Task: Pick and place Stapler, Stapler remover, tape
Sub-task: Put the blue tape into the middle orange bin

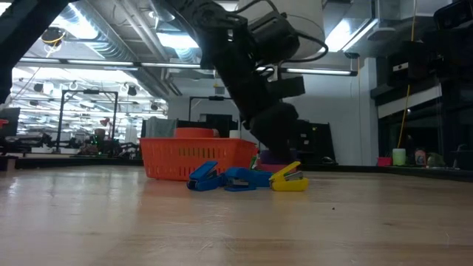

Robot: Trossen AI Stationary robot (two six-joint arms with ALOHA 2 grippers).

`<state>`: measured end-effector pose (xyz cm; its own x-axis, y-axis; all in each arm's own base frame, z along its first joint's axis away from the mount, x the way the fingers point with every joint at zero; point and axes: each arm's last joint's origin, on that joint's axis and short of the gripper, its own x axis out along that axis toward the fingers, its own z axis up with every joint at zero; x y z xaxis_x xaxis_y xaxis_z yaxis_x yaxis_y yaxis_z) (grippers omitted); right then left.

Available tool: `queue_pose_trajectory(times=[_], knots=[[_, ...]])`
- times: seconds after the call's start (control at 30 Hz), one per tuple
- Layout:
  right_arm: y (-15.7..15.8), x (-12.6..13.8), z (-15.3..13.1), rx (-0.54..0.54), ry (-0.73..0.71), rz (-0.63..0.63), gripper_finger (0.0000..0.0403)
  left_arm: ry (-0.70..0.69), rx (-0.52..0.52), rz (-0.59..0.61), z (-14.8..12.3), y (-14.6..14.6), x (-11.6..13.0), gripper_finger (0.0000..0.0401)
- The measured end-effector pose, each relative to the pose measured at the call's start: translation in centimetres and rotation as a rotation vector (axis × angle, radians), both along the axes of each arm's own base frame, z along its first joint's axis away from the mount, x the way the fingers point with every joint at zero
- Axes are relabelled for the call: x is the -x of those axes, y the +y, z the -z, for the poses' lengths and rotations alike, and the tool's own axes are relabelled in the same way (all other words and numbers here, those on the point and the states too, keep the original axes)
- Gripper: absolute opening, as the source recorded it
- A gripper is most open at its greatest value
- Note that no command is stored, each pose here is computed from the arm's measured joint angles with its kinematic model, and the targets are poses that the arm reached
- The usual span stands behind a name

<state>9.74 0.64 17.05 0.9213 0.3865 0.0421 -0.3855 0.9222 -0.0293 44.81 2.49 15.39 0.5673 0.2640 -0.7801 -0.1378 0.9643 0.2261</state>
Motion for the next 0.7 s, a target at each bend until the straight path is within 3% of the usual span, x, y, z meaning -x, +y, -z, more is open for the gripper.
queue_pose_trajectory(times=[0.17, 0.37, 0.57, 0.7], knots=[[0.0, 0.0, 0.0, 0.000, 0.000, 0.000, 0.0129, -0.033, -0.012, 0.018, -1.1, -0.1, -0.6, 0.0039], [0.0, 0.0, 0.0, 0.000, 0.000, 0.000, 0.0129, -0.072, -0.025, 0.057, -2.5, -0.3, -1.4, 0.0039], [0.0, 0.0, 0.0, 0.000, 0.000, 0.000, 0.0129, -0.106, 0.263, 0.182, -2.7, 0.1, -1.5, 0.0040], [0.0, 0.0, 0.0, 0.000, 0.000, 0.000, 0.0129, -0.014, 0.091, 0.056, -2.2, 0.4, -0.8, 0.0038]])
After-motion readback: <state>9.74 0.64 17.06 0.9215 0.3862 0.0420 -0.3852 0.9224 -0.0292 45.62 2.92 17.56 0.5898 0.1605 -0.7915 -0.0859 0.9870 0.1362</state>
